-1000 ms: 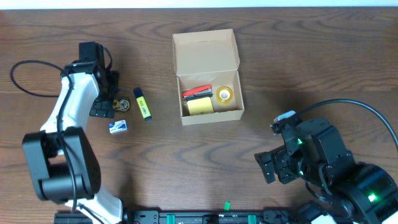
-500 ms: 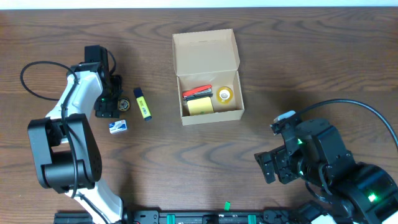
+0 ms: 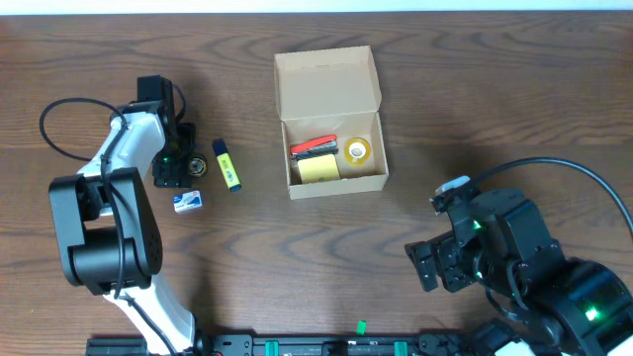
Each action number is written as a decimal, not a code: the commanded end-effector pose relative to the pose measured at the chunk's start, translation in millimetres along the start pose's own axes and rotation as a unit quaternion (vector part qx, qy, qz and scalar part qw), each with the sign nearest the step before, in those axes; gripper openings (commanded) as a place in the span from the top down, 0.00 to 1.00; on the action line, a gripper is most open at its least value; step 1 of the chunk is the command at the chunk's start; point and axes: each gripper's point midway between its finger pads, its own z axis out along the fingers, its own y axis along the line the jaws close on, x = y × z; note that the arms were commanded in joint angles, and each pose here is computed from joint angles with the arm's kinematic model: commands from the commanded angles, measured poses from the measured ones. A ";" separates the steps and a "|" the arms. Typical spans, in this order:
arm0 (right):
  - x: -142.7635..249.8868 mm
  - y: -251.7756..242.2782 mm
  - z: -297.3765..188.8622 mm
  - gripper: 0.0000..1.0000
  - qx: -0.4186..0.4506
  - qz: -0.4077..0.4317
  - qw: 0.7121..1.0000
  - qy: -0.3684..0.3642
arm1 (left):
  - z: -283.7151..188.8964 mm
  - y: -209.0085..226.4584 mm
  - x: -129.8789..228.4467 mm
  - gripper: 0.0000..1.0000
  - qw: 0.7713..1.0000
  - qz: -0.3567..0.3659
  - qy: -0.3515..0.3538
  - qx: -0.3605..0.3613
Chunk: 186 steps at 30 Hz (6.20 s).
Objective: Pack container
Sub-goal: 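Lower the left gripper onto the correction tape dispenser and grasp it, then carry the correction tape dispenser over the box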
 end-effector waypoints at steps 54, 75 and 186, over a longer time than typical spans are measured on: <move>1.1 1.3 0.0 0.01 -0.002 -0.002 1.000 0.001 | 6.4 7.8 -12.9 0.37 0.998 -0.050 0.027 -0.040; 1.1 1.2 0.0 0.01 -0.002 -0.002 1.000 0.001 | 7.6 8.3 -12.5 0.62 0.997 -0.058 0.028 -0.042; 1.1 1.3 0.0 0.01 -0.002 -0.002 1.000 0.001 | -107.1 -14.2 300.1 0.94 0.991 -0.021 0.135 0.017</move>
